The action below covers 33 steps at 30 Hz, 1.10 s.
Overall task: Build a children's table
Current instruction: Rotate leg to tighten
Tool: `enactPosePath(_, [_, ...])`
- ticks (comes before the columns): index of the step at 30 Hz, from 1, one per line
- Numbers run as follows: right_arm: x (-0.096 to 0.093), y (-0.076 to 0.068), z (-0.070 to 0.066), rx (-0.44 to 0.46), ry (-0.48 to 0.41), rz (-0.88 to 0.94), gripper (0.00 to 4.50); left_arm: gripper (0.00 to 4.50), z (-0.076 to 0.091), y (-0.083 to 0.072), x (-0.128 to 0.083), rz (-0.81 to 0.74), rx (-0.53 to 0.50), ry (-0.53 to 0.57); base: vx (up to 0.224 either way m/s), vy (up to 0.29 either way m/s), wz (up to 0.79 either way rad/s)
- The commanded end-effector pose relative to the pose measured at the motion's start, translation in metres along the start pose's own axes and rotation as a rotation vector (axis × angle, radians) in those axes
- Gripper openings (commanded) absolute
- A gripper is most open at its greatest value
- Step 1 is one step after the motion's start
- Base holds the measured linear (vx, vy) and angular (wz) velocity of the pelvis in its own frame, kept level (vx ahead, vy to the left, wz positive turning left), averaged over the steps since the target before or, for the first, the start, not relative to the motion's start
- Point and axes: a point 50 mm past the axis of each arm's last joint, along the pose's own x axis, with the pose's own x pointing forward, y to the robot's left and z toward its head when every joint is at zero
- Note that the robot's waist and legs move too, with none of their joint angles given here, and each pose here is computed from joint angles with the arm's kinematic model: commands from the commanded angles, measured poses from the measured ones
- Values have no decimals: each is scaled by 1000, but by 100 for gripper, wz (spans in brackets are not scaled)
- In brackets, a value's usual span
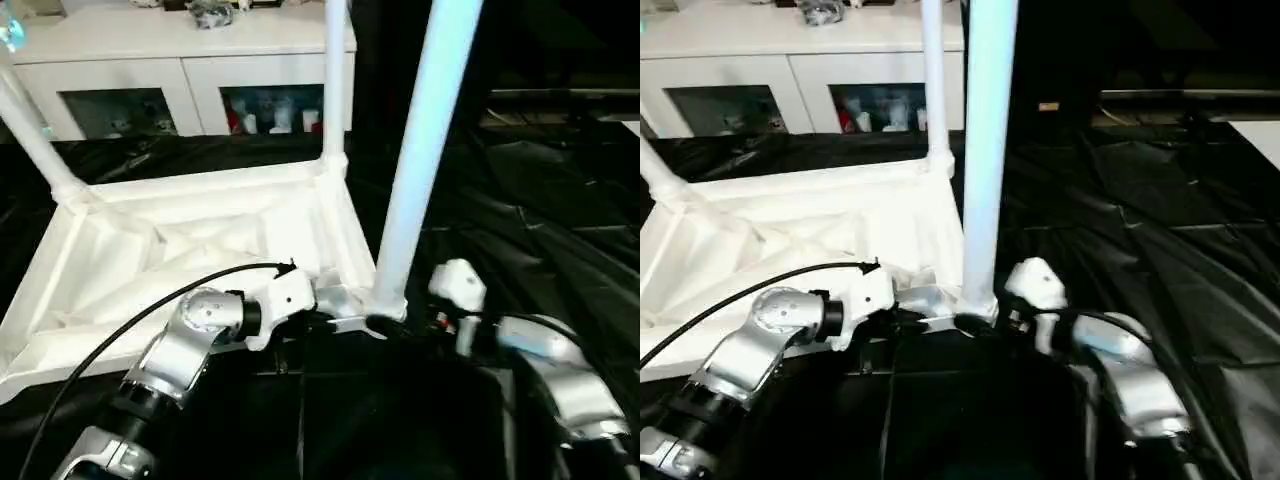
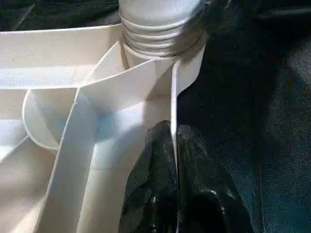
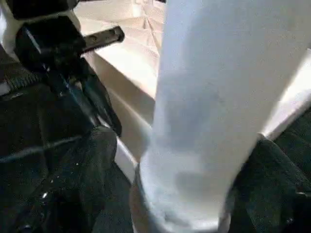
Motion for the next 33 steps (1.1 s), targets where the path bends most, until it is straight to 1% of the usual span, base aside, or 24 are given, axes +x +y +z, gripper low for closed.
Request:
enactPosePath(1, [2, -2, 1, -6, 0, -3, 371, 0, -20, -9, 5, -25, -64, 77, 0, 0, 0])
enactPosePath(8, [2, -5, -2, -11, 8, -16, 371, 0, -21, -8, 3, -20, -65, 81, 0, 0, 0])
enactPosePath(9, [2, -5, -2, -13, 10, -16, 345, 0, -21, -8, 3, -20, -65, 81, 0, 0, 0])
enactPosePath(10, [1, -5, -3, -20, 17, -14, 345, 0, -22, -8, 3, -20, -64, 81, 0, 0, 0])
enactPosePath(14, [1, -5, -5, -23, 25, -14, 300, 0, -22, -8, 3, -19, -65, 81, 0, 0, 0])
enactPosePath(19, [1, -6, -5, -17, 17, -17, 265, 0, -22, -8, 3, -19, -65, 80, 0, 0, 0])
enactPosePath(24, [2, -5, -8, -14, 23, -9, 260, 0, -23, -8, 2, -20, -67, 83, 0, 0, 0])
enactPosePath(29, [3, -1, -14, -8, 44, -3, 259, 0, -24, -9, 2, -19, -73, 84, 0, 0, 0])
enactPosePath(31, [5, -2, -17, 11, 44, -44, 259, 0, -24, -9, 2, -13, -82, 81, 0, 0, 0])
enactPosePath(33, [12, -4, -23, 67, 27, -171, 259, 0, -24, -8, 7, 18, -116, 68, 0, 0, 0])
